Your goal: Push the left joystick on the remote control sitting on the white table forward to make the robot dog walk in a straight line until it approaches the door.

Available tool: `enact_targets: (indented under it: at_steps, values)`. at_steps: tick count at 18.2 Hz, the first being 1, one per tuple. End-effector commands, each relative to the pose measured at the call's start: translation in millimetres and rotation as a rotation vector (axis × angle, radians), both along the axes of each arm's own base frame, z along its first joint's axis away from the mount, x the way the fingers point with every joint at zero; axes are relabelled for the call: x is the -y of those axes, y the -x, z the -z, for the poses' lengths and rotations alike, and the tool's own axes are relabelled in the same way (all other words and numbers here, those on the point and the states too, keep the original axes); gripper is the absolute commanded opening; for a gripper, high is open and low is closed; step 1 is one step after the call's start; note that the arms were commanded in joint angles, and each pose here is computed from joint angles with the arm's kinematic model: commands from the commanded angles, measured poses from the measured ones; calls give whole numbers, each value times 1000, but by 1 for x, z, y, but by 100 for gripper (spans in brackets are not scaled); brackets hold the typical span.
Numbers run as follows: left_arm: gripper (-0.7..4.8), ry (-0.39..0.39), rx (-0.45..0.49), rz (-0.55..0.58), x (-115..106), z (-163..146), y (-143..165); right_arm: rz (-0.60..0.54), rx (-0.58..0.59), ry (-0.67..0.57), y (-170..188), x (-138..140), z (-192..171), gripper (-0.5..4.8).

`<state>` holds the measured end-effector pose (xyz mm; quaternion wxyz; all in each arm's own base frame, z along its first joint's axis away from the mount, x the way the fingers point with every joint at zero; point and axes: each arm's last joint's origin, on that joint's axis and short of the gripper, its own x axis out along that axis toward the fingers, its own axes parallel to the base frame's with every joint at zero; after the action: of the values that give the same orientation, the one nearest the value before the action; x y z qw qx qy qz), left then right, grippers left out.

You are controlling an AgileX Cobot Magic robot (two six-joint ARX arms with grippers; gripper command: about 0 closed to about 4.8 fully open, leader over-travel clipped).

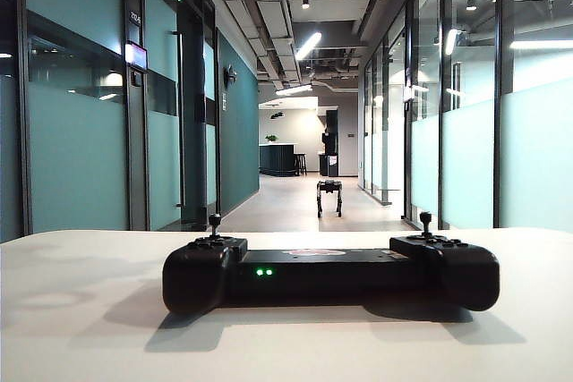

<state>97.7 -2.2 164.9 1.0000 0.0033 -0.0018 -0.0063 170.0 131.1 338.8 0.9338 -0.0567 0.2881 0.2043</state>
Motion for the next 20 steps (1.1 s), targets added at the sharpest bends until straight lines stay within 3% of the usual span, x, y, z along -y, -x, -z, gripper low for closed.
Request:
enact_targets:
  at_steps: [1,12,15,20]
  values:
    - [-5,0,12,0,0,-2,0,-1,21,-13,0,0,-3,-5]
    - [-5,0,12,0,0,-2,0,0,22,-13,0,0,-3,-5]
    - [-5,0,12,0,0,-2,0,52,48,-2,0,6,-4,-5]
    - [-5,0,12,0,0,-2,0,-12,295,130,-2,24,-3,-5]
